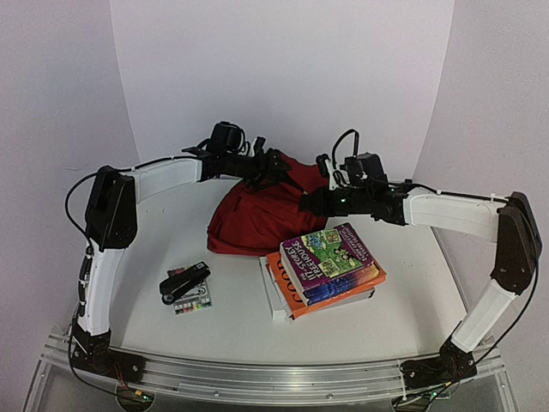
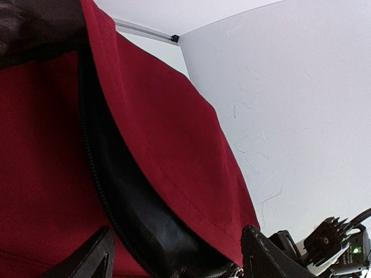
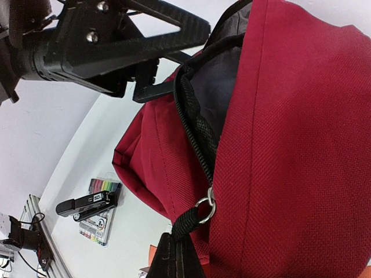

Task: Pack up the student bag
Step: Unzip the student bag at the center of the board, then adjust the student bag at the center of the board.

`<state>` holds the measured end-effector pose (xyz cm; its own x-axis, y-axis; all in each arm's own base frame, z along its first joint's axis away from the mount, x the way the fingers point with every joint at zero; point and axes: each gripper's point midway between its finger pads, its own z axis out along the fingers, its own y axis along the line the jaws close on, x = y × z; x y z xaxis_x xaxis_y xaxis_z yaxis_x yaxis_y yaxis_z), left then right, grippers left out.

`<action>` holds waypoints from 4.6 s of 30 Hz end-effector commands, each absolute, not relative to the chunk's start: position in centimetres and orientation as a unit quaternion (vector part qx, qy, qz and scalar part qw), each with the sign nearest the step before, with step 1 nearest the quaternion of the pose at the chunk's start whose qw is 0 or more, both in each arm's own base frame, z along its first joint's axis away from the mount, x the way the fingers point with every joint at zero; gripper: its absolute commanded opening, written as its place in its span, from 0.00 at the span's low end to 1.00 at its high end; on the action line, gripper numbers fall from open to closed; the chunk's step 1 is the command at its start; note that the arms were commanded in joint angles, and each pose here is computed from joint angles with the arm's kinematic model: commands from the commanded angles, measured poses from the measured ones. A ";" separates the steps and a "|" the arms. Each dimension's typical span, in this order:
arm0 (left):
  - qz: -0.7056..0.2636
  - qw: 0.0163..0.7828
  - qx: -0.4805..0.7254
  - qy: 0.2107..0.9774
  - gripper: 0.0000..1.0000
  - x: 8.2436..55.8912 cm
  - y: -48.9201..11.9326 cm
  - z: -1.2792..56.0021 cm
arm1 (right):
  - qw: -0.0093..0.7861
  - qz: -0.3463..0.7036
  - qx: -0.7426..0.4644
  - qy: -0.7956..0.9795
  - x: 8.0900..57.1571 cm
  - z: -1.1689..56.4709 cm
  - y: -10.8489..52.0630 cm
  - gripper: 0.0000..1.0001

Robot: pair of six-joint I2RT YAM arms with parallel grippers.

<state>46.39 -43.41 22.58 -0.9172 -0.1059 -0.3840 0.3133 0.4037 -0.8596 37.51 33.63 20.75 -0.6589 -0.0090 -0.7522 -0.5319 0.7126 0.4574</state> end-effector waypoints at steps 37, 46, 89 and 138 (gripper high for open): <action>-0.566 0.486 0.242 0.620 0.00 38.9 -36.9 43.6 | 0.359 0.363 -0.112 0.853 33.4 20.6 31.6 0.20; -0.576 0.432 0.248 0.648 0.00 33.6 -35.3 37.3 | 0.477 0.295 -0.088 0.823 36.9 29.5 29.3 0.78; -0.497 0.369 0.213 0.756 0.00 31.0 -34.2 27.7 | 0.425 0.073 -0.240 0.870 48.8 19.6 35.1 0.22; -0.530 0.373 0.205 0.734 0.00 35.0 -25.0 31.4 | 0.470 0.114 -0.005 0.875 43.2 21.3 30.3 0.98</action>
